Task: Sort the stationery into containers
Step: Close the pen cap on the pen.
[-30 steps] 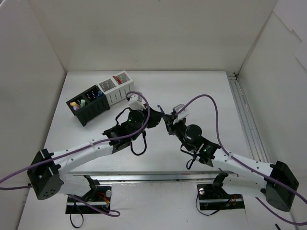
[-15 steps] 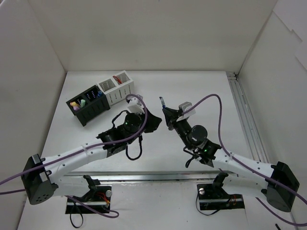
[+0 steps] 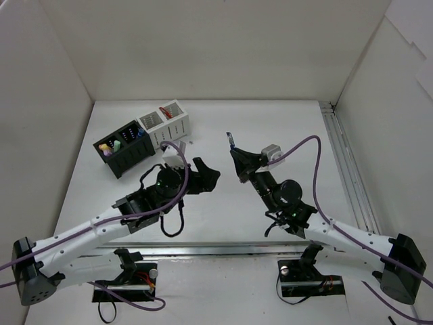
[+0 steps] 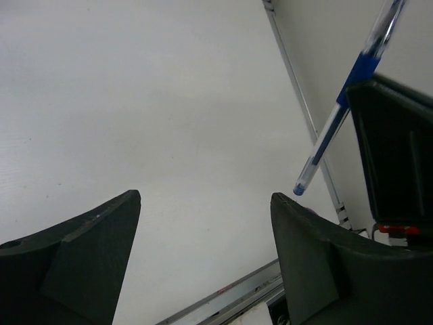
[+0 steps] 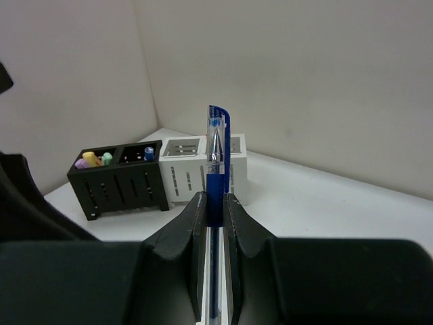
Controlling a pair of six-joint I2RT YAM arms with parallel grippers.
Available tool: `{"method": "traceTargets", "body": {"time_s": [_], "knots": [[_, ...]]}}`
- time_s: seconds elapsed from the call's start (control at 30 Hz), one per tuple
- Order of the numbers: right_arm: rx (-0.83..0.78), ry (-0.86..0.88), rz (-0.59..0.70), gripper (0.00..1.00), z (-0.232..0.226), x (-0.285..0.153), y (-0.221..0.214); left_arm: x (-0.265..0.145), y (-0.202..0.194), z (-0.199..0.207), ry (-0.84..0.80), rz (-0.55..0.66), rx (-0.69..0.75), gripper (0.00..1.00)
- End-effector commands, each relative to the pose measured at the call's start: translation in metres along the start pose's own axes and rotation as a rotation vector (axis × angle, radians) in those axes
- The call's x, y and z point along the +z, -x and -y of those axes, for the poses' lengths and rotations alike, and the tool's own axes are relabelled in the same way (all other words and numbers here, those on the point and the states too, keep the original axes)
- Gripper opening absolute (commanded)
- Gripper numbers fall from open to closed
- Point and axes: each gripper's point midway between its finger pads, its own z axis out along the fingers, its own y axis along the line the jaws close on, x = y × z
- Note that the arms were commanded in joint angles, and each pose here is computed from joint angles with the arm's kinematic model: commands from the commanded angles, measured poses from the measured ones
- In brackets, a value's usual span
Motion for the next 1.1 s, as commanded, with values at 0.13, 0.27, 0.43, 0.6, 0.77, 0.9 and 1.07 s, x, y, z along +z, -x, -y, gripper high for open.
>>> {"method": "traceTargets", "body": {"time_s": [0.13,0.27,0.43,0.6,0.77,0.9,1.07], "knots": [[0.011,0.205,0.058,0.00,-0.033,-0.013,0.022,-0.029,0.065,0.005,-0.049,0.164,0.094,0.86],[-0.004,0.249,0.004,0.00,-0.041,-0.015,0.008,-0.035,0.078,0.015,-0.118,0.163,0.140,1.00],[-0.023,0.291,-0.053,0.00,-0.048,-0.014,-0.006,-0.040,0.091,0.038,-0.219,0.174,0.173,1.00],[-0.036,0.281,-0.067,0.00,-0.045,-0.013,-0.009,-0.039,0.098,0.046,-0.247,0.178,0.192,1.00],[-0.038,0.280,-0.072,0.00,-0.045,-0.014,-0.010,-0.034,0.099,0.053,-0.277,0.179,0.194,1.00],[-0.039,0.281,-0.065,0.00,-0.045,-0.014,-0.007,-0.020,0.095,0.053,-0.259,0.156,0.180,1.00],[-0.032,0.304,-0.064,0.00,-0.050,-0.014,-0.006,-0.005,0.091,0.053,-0.245,0.148,0.149,0.83]]}}
